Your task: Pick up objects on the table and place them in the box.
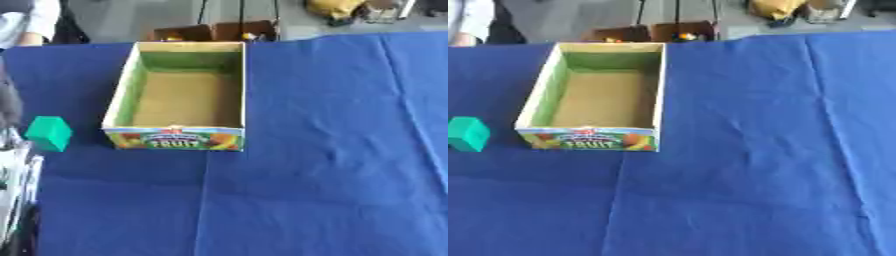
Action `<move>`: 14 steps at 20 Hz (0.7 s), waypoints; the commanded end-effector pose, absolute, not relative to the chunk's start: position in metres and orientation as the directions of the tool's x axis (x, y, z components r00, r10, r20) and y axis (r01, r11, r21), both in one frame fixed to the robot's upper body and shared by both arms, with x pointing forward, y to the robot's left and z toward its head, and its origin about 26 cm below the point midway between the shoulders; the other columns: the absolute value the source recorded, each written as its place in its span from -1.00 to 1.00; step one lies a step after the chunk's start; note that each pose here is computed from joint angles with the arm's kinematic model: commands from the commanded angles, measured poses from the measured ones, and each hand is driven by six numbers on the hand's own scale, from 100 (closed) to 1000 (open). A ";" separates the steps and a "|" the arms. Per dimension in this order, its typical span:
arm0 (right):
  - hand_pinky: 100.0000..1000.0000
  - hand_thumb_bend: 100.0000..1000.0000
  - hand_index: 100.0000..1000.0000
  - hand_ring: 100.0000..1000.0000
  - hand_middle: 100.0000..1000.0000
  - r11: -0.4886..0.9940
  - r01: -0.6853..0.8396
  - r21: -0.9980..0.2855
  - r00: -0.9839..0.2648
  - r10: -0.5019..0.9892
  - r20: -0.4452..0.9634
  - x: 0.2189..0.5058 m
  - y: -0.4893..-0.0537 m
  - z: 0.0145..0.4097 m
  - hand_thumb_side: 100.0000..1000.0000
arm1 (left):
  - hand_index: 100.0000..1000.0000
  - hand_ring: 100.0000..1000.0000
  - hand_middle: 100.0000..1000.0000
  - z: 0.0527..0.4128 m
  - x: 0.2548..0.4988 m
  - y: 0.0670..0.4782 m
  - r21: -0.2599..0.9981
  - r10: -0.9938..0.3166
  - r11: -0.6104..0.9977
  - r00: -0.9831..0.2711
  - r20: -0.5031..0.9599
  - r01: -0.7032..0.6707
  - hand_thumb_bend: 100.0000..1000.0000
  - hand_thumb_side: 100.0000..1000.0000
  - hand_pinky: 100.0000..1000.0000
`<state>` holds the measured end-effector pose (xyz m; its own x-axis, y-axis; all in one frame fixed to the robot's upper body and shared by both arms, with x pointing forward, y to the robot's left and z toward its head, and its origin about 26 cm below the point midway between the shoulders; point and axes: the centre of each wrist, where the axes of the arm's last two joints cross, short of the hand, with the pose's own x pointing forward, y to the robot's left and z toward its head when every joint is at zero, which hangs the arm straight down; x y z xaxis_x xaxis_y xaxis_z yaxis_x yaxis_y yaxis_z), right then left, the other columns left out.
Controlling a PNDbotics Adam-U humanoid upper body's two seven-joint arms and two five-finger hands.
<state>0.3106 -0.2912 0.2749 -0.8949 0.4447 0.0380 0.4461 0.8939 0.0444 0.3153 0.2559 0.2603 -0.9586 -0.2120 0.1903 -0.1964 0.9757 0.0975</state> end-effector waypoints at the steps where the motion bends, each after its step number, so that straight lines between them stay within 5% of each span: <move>1: 0.34 -1.00 0.36 0.36 -0.06 0.893 0.449 0.033 -0.893 0.449 0.004 0.305 -0.295 0.283 0.53 | 0.98 0.50 0.62 0.277 0.308 0.277 0.182 -0.334 0.934 -0.931 0.145 -0.307 -1.00 0.81 0.25; 7: 0.34 -1.00 0.35 0.35 -0.06 0.892 0.450 0.027 -0.893 0.450 0.006 0.305 -0.295 0.283 0.53 | 1.00 0.55 0.68 0.284 0.299 0.306 0.383 -0.582 0.778 -0.800 0.143 -0.498 -1.00 0.72 0.32; 14: 0.34 -1.00 0.35 0.35 -0.06 0.894 0.448 0.021 -0.894 0.448 0.006 0.305 -0.295 0.283 0.54 | 1.00 0.78 0.81 0.285 0.290 0.327 0.715 -0.775 0.481 -0.628 0.077 -0.507 -1.00 0.69 0.57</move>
<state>0.3101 -0.2930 0.2739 -0.8930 0.4478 0.0445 0.4493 0.8928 0.0327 0.2957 0.3244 0.2711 -0.6554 -0.7404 0.1493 -0.4872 0.5654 0.6655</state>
